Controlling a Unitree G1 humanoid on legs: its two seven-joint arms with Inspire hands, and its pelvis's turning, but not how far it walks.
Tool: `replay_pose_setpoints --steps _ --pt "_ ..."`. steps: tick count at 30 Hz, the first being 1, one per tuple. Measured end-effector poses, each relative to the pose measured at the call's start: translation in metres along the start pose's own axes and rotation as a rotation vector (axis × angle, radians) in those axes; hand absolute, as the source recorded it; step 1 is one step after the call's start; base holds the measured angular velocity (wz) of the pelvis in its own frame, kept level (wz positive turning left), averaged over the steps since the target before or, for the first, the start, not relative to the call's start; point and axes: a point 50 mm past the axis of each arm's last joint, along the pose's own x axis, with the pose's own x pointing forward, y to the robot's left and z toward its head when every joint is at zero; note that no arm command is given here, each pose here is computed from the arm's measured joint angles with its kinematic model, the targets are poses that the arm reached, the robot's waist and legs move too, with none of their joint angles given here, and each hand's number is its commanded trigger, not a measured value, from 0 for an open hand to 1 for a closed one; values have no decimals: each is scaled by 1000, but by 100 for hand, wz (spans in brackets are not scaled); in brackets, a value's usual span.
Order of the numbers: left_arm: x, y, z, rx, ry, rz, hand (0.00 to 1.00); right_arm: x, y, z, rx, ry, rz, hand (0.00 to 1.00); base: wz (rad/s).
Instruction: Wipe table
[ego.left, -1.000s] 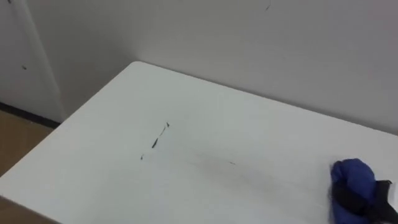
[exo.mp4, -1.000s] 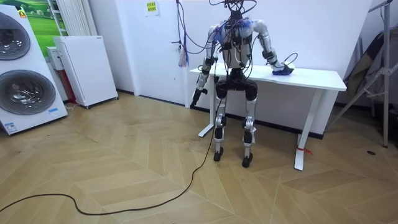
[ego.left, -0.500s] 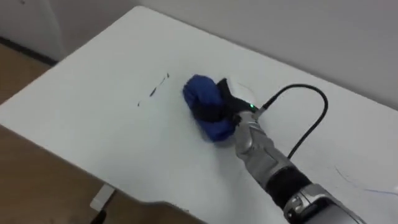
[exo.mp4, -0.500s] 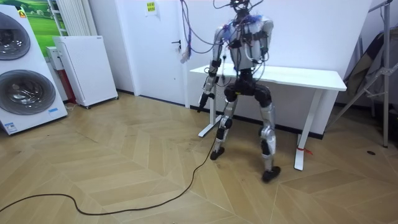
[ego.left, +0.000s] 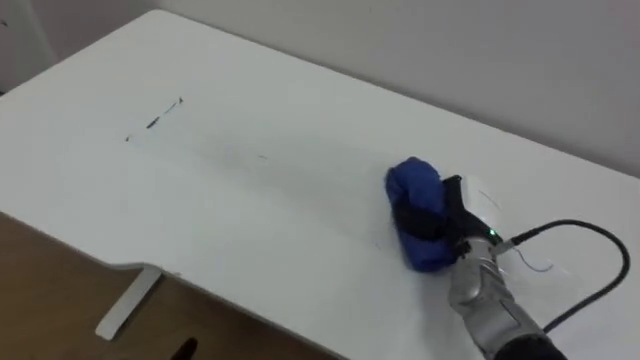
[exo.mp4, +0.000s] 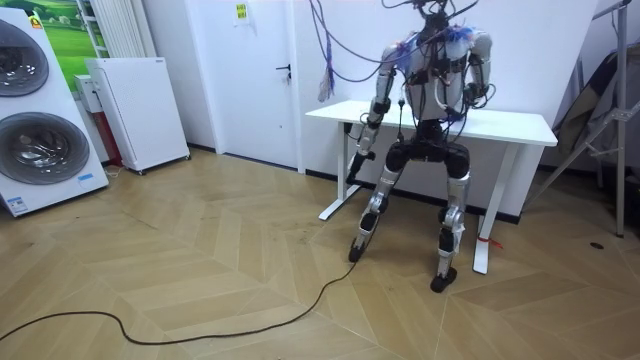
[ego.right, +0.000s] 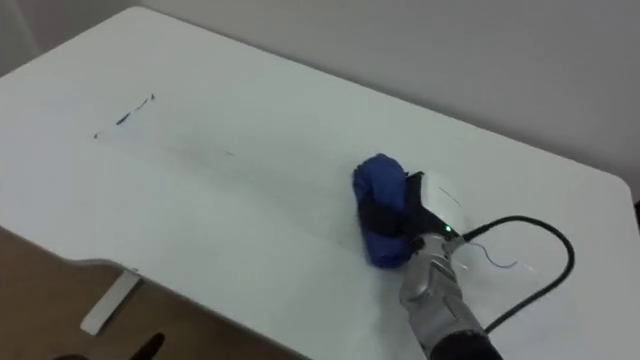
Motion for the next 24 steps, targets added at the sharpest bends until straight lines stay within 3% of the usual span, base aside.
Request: replay_pose_setpoints --steps 4,7,9,13,15,18,21,24 --pt "-2 -9 -13 -7 52 -6 0 4 -3 18 -32 -65 42 100 -32" --pt "-5 -14 -25 -54 75 5 0 4 -8 9 -42 -70 20 100 -8" --pt "-7 -18 -39 -67 106 6 0 0 -10 -13 -69 -44 -30 100 29" --pt "-13 -20 -80 -130 206 25 0 -35 -37 -107 -44 190 -271 100 37" --pt "-15 -10 -92 -183 234 63 0 -72 -49 -161 -4 386 -379 100 25" --pt "-14 10 -97 -201 222 135 0 -112 -53 -207 40 601 -431 100 4" --pt "-14 12 -95 -179 198 154 0 -130 -60 -228 38 689 -439 100 -27" --pt "-14 9 -91 -176 182 153 0 -131 -63 -232 47 715 -420 100 -27"
